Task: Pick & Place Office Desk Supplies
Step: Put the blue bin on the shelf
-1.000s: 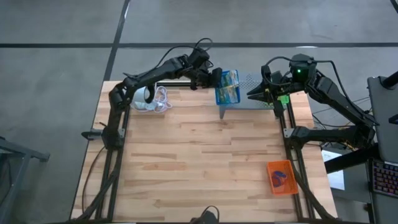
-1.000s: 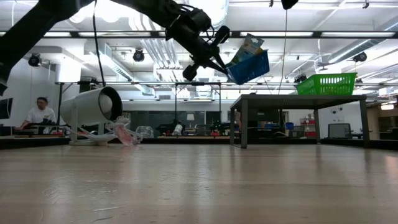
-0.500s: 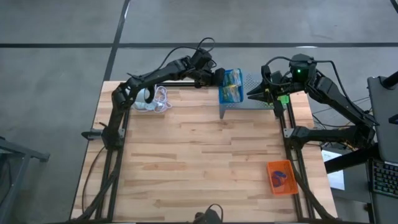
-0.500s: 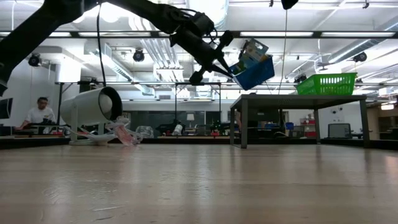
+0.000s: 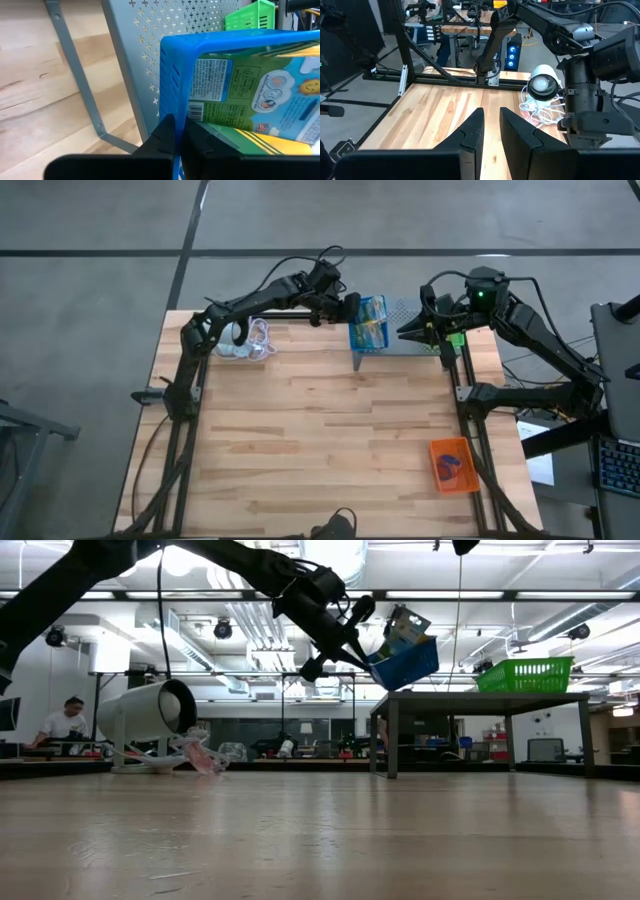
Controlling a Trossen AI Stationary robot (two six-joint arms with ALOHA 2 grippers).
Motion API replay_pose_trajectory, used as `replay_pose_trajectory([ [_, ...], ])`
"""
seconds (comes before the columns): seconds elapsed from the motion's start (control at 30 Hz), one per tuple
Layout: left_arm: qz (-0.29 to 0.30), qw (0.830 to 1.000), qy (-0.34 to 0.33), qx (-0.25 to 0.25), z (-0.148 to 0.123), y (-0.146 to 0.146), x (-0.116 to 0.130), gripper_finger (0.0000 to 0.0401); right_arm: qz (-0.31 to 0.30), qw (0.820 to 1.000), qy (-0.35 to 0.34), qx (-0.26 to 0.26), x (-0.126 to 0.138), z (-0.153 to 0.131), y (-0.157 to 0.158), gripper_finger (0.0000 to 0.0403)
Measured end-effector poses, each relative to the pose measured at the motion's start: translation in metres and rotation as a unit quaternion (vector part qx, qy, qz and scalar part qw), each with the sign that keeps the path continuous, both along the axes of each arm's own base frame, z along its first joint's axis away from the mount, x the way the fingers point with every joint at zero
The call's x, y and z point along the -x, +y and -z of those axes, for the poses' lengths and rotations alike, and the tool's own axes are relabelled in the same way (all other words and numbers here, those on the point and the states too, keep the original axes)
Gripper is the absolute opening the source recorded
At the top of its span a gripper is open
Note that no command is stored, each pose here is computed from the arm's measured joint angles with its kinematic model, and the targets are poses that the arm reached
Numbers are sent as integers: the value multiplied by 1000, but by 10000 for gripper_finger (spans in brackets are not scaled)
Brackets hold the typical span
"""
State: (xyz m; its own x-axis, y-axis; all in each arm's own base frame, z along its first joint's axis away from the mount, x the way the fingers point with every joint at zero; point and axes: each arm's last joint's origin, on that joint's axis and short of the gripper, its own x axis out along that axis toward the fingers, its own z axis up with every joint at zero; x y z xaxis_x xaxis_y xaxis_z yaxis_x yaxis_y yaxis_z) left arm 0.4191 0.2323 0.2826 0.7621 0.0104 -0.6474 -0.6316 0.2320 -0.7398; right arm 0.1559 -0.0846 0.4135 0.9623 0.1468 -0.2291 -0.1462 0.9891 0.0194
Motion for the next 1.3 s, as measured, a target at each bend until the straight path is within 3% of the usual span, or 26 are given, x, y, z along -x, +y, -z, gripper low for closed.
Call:
replay_pose_trajectory([
  [0.33,7,1000,0,4,2,-2,-1,12,0,1000,0,0,0,0,0,59],
  [0.7,12,1000,-5,5,6,0,-4,60,0,1000,0,0,0,0,0,59],
  [1.3,6,1000,-27,4,6,3,-8,63,0,1000,0,0,0,0,0,59],
])
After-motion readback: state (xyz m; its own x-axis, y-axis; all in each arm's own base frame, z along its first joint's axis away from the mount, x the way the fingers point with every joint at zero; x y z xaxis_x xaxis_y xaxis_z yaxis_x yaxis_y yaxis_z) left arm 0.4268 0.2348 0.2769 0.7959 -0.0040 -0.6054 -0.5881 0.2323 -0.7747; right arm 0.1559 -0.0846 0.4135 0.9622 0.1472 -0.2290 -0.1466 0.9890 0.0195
